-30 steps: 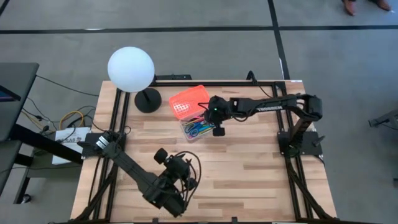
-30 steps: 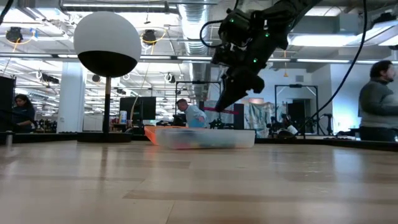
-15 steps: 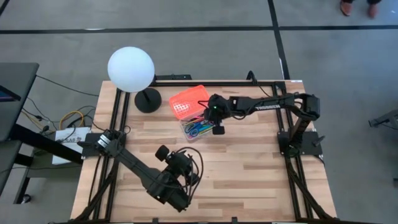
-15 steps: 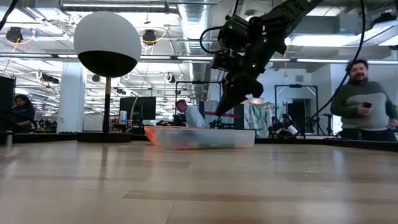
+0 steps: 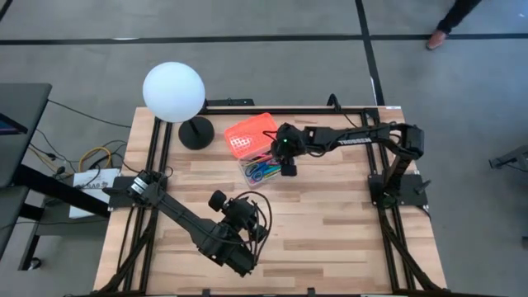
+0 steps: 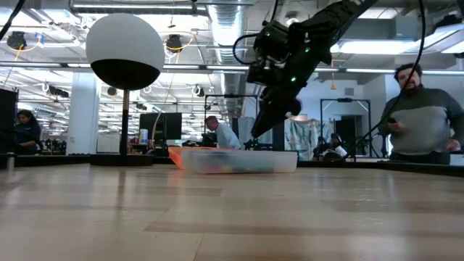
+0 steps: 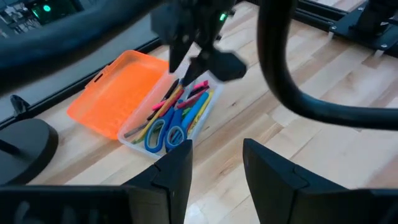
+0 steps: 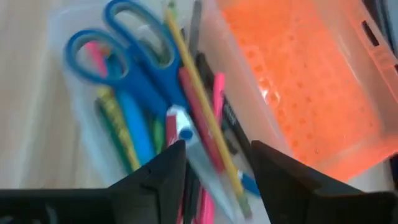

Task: Pick & place school supplies into a supply box
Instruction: Move the supply box from top to center of the table

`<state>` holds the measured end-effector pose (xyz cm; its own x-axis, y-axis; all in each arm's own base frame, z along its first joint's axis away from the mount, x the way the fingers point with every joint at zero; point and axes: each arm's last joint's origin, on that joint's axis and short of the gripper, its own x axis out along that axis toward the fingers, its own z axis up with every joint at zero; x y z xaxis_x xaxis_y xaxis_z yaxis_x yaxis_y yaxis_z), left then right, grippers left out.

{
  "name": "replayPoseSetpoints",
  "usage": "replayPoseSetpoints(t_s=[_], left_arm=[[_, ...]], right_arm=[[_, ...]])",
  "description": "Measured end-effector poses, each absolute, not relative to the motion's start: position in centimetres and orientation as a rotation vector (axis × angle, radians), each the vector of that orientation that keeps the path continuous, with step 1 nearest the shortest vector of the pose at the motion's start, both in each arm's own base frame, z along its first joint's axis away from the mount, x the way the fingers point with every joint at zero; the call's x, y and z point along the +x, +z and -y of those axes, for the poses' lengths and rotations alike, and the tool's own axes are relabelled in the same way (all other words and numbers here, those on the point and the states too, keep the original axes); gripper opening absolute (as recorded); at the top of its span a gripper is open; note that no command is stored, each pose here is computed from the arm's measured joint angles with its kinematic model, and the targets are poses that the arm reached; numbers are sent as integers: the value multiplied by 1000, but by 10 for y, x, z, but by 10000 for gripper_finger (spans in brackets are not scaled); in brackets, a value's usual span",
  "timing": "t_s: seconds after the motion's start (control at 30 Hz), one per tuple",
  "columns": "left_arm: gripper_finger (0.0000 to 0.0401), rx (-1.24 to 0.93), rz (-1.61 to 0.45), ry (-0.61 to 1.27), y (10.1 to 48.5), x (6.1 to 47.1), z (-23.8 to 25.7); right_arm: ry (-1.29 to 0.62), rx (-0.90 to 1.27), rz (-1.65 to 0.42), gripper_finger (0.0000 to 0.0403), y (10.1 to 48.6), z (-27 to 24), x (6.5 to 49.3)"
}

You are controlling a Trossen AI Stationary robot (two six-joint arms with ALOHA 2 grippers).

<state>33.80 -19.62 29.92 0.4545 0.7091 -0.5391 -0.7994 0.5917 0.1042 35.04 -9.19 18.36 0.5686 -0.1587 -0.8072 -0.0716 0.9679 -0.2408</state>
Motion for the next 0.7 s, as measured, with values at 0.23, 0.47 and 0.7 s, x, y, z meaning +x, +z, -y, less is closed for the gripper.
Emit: replayPoseSetpoints(t_s=[0.23,0.47,0.7], left_arm=[[137,-197,-567,930,299,340,197],[137,-222,-558,924,299,341,198],[137,-224,-564,923,299,341,199]], right_arm=[[-111,-149,-973,153,164,88,359],[-121,-18,-942,127,152,88,368],[-86,46,-943,123,151,82,368]])
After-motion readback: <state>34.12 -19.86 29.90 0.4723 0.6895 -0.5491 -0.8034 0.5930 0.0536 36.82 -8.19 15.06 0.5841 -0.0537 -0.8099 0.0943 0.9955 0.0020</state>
